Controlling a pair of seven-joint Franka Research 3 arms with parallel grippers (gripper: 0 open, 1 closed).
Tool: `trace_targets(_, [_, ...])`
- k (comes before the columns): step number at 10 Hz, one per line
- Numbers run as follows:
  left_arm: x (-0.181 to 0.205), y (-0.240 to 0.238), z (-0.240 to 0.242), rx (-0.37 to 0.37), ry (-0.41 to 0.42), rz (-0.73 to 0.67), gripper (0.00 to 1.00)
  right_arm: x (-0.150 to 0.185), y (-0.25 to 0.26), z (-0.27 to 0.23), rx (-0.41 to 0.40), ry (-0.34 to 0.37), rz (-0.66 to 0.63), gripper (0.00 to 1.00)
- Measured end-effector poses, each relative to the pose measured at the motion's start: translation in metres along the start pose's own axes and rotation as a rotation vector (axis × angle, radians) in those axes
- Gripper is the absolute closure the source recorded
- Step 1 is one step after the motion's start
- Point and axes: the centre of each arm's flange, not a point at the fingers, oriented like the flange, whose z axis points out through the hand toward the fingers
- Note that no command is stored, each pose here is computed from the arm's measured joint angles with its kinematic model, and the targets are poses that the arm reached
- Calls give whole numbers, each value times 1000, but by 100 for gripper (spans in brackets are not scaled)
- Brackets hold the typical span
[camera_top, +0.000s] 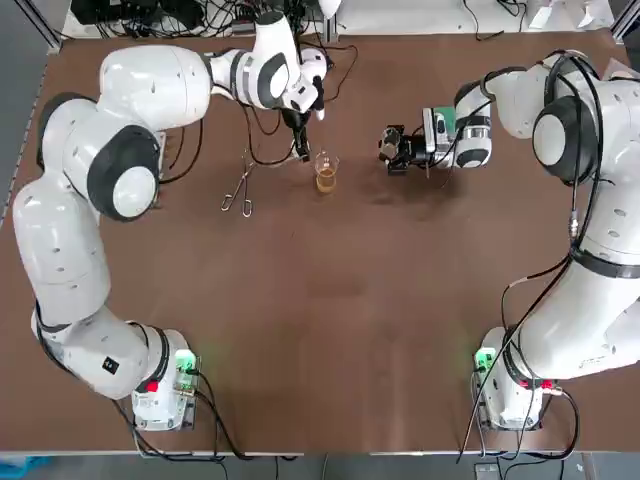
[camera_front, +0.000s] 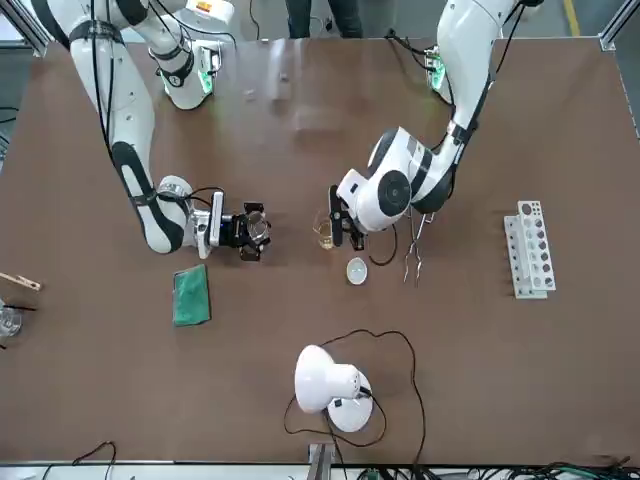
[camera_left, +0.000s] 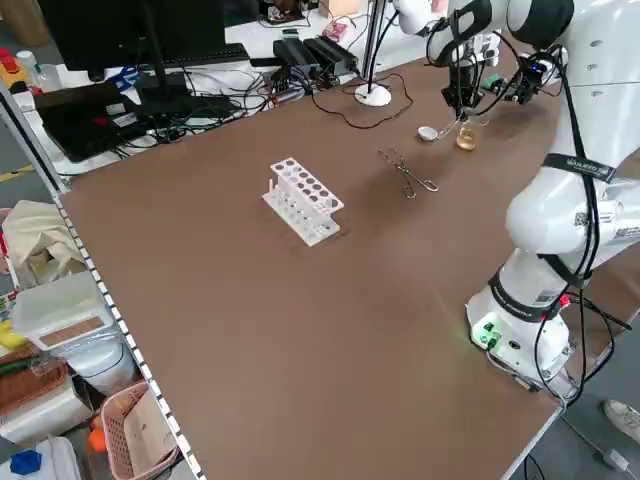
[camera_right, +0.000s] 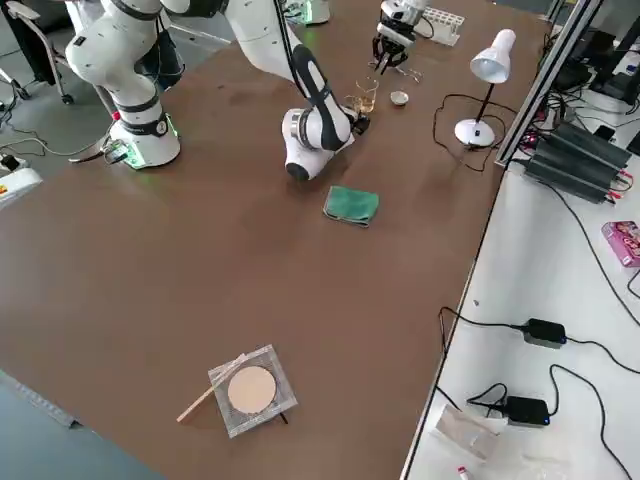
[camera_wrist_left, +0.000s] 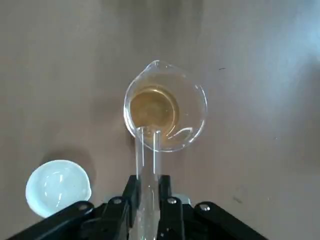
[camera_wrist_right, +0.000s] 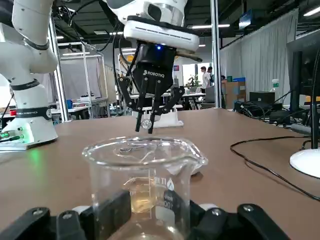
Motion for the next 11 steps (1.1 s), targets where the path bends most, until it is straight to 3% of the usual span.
trace_targets(11, [16,11,2,50,-121,-23,79,0,0,0,0,-1,0,61])
